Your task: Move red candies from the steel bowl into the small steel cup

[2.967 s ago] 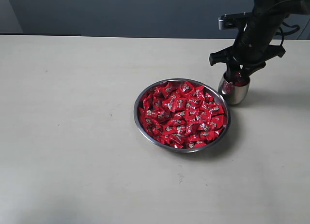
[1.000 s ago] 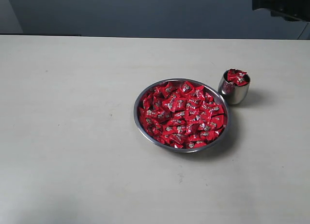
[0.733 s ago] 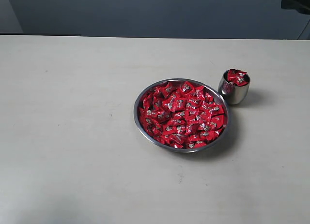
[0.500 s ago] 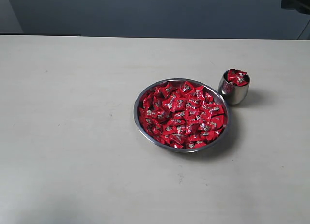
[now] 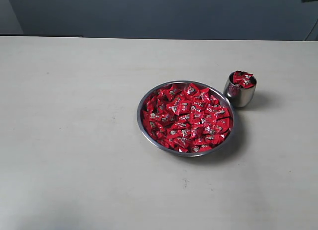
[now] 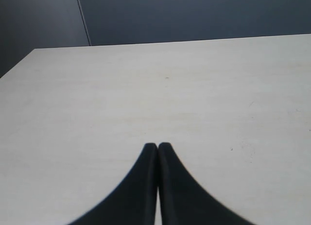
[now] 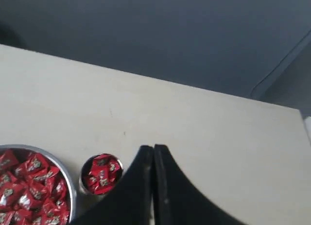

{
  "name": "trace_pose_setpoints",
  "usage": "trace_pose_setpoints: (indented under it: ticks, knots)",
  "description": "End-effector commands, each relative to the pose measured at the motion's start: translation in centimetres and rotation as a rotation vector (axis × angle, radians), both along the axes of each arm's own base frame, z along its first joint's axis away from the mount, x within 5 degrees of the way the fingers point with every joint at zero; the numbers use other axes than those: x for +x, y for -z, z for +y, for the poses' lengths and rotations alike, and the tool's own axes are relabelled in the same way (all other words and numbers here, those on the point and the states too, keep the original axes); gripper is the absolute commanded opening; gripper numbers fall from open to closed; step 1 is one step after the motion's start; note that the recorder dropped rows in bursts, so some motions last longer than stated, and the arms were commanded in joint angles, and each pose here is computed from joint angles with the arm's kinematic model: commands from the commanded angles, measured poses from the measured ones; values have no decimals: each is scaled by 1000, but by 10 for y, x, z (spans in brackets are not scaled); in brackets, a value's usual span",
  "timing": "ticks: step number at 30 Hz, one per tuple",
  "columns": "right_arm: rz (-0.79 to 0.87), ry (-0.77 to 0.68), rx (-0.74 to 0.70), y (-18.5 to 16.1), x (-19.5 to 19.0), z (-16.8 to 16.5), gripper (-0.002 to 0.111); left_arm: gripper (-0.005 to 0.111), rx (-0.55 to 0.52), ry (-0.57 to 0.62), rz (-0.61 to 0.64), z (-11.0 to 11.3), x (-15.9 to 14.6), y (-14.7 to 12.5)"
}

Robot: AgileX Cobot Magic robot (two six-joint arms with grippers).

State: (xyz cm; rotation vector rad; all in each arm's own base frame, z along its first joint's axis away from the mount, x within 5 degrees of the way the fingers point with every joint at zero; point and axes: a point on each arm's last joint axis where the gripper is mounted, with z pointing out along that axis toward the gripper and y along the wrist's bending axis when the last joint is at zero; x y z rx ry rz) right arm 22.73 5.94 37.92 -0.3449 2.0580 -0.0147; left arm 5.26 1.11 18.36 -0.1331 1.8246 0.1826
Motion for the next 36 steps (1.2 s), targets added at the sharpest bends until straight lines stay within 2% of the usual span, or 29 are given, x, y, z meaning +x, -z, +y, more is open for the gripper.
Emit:
trace_pose_setpoints:
  ticks: [1, 4, 9, 16, 26, 32, 36]
  knots:
    - [-56, 151, 71, -15, -28, -38, -1, 0, 2, 6, -8, 0, 0, 1]
    - [-99, 254, 81, -12, -49, -61, -1, 0, 2, 6, -8, 0, 0, 1]
    - [-138, 294, 57, 8, -81, -72, -1, 0, 2, 6, -8, 0, 0, 1]
    - [-281, 272, 69, 47, -114, -69, -1, 0, 2, 6, -8, 0, 0, 1]
    - [-304, 269, 137, 122, -153, -65, -1, 0, 2, 6, -8, 0, 0, 1]
    - [-359, 267, 189, 140, -171, -63, -1, 0, 2, 6, -8, 0, 0, 1]
    - [-331, 268, 191, 144, -173, -62, -1, 0, 2, 6, -8, 0, 0, 1]
